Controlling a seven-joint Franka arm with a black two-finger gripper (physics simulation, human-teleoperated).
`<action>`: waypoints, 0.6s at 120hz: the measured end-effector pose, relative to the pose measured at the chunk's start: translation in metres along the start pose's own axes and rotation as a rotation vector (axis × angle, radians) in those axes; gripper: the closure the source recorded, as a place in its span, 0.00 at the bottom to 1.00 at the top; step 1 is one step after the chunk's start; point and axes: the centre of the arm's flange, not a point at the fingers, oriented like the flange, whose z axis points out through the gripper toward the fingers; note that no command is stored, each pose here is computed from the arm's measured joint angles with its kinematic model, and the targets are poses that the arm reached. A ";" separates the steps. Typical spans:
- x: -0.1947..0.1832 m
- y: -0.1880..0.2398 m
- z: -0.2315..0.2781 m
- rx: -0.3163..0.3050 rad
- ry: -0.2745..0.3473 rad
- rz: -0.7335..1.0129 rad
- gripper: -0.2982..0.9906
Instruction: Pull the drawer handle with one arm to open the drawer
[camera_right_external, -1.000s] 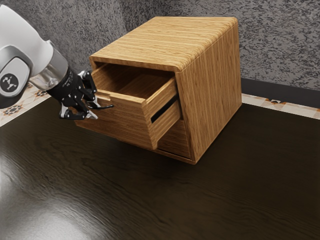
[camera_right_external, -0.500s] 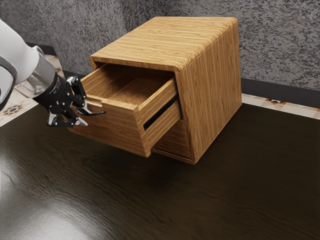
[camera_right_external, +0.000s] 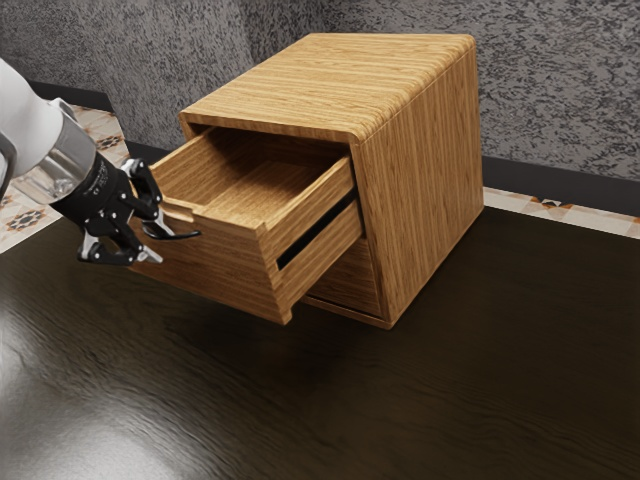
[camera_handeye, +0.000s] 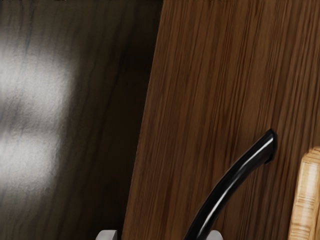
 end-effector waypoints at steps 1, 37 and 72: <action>0.000 0.000 0.000 0.000 0.000 0.000 0.63; 0.002 0.006 -0.019 -0.039 -0.002 -0.002 0.58; -0.138 -0.067 -0.139 -0.049 -0.042 0.665 0.38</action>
